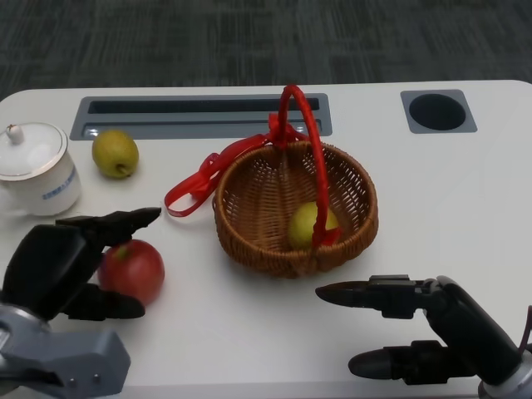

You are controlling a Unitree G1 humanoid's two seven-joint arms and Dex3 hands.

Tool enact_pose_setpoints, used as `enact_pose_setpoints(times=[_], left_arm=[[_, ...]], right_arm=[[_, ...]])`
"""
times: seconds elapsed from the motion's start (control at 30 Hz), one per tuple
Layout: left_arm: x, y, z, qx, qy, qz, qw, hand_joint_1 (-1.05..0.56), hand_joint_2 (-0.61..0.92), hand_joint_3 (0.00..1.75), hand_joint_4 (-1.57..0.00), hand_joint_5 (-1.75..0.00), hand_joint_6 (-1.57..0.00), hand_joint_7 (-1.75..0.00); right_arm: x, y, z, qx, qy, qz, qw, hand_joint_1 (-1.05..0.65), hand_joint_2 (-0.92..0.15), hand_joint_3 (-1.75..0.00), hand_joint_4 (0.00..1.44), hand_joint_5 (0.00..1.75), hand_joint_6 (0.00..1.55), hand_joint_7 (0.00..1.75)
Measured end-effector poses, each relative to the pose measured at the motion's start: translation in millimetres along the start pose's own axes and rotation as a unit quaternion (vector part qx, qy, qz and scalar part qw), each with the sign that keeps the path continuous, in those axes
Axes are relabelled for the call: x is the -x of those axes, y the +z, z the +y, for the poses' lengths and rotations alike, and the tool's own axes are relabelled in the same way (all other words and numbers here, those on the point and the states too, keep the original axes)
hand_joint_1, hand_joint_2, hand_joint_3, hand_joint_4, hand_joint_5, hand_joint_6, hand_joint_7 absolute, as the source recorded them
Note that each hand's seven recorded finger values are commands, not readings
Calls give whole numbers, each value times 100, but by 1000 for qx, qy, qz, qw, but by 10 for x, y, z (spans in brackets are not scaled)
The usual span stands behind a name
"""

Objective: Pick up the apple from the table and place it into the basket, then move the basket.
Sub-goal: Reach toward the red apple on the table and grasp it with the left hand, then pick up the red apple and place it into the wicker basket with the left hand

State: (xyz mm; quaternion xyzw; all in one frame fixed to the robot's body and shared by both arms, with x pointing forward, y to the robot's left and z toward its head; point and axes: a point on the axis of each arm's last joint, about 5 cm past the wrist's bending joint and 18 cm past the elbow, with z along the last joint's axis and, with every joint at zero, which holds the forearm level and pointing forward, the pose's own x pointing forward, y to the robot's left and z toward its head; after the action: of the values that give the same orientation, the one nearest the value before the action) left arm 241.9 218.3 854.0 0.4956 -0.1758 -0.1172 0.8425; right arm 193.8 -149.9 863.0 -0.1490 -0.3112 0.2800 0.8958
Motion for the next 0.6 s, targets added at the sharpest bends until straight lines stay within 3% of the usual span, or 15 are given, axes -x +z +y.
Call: enact_pose_setpoints(times=[0.27,0.47,0.6], left_arm=[[-104,-38,-158,-45,-58,49,996,-80,63,0,-59,0,-49,0],[-240,-6,-184,-66,-71,76,992,-72,66,1,-55,0,-44,0],[-307,25,-195,-68,-77,86,991,-63,68,1,-65,-4,-52,-3]], right_arm=[[12,1,1,-2,-3,1,1000,-51,-88,0,74,0,69,0],[14,1,3,-3,-4,1,1000,-51,-88,0,75,0,69,0],[15,1,5,-3,-4,1,1000,-51,-88,0,75,0,69,0]])
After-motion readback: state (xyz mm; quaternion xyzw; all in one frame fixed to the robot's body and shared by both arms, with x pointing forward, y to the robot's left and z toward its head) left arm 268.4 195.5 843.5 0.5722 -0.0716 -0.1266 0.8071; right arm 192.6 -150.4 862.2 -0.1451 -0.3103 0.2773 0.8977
